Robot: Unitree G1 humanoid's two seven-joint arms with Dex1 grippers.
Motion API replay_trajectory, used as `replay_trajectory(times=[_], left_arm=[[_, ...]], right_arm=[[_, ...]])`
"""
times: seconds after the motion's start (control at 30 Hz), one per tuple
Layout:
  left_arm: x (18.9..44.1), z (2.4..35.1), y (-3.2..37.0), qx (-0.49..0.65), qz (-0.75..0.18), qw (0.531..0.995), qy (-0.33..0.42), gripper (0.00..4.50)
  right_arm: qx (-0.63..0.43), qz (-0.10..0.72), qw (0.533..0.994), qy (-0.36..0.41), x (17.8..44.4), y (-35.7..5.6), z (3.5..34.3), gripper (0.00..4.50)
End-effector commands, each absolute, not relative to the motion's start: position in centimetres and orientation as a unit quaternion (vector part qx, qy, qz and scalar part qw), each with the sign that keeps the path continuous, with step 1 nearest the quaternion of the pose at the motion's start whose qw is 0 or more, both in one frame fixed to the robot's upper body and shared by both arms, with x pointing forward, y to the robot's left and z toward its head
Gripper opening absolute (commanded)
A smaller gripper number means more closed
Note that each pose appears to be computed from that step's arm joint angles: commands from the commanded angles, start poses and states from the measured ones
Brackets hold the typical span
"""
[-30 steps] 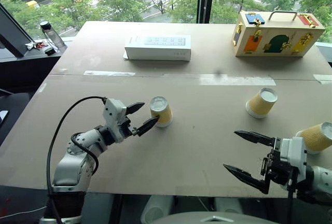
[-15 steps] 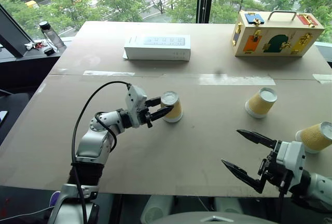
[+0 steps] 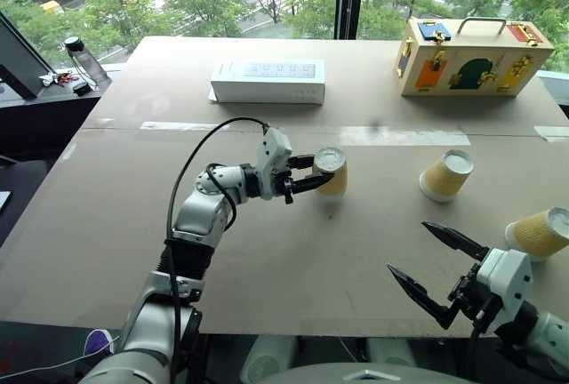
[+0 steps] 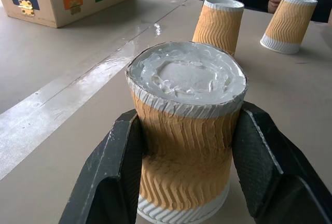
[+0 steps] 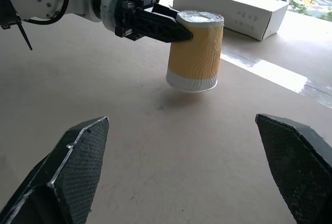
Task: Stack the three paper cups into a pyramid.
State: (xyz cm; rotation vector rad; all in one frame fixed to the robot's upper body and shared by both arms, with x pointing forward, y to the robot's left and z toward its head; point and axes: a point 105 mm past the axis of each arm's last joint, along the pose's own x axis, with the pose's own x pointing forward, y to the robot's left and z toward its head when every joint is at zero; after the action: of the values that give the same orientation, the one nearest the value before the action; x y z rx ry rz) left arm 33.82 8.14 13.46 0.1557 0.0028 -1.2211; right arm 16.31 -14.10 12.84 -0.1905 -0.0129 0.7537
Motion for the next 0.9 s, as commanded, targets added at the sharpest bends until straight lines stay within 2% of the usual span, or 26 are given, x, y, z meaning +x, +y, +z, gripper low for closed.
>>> replay_trajectory(times=[0.03, 0.17, 0.23, 0.27, 0.33, 0.37, 0.5, 0.8, 0.9], left_arm=[[33.8, 14.0, 9.2, 0.089, -0.563, 0.822, -0.011, 1.90], [33.3, 13.2, 9.4, 0.082, -0.570, 0.817, -0.006, 1.90], [33.6, 13.1, 9.7, 0.081, -0.553, 0.829, -0.012, 2.90], [33.2, 13.2, 9.6, 0.075, -0.559, 0.826, -0.013, 3.22], [32.6, 13.5, 9.9, 0.066, -0.555, 0.829, -0.019, 4.22], [32.5, 13.7, 10.2, 0.060, -0.548, 0.834, -0.021, 4.36], [31.1, 14.9, 11.3, 0.032, -0.545, 0.837, -0.033, 4.36], [25.7, 16.2, 13.0, 0.009, -0.587, 0.809, -0.022, 4.36], [24.4, 16.7, 12.9, -0.003, -0.586, 0.810, -0.028, 4.36]], right_arm=[[-0.102, 0.361, 0.926, -0.034, 15.8, -13.7, 14.1, 4.50], [-0.100, 0.359, 0.927, -0.033, 16.0, -13.6, 13.9, 4.50], [-0.102, 0.358, 0.927, -0.033, 16.2, -13.6, 13.8, 4.50], [-0.103, 0.355, 0.928, -0.034, 16.3, -13.7, 13.9, 4.50], [-0.104, 0.335, 0.936, -0.042, 16.8, -14.2, 14.4, 4.50], [-0.105, 0.319, 0.941, -0.050, 17.3, -14.6, 14.7, 4.50], [-0.109, 0.247, 0.960, -0.080, 19.1, -15.9, 15.9, 4.50], [-0.125, 0.113, 0.985, -0.036, 24.9, -19.0, 15.9, 4.50], [-0.128, 0.027, 0.991, -0.022, 27.5, -21.0, 16.2, 4.50]])
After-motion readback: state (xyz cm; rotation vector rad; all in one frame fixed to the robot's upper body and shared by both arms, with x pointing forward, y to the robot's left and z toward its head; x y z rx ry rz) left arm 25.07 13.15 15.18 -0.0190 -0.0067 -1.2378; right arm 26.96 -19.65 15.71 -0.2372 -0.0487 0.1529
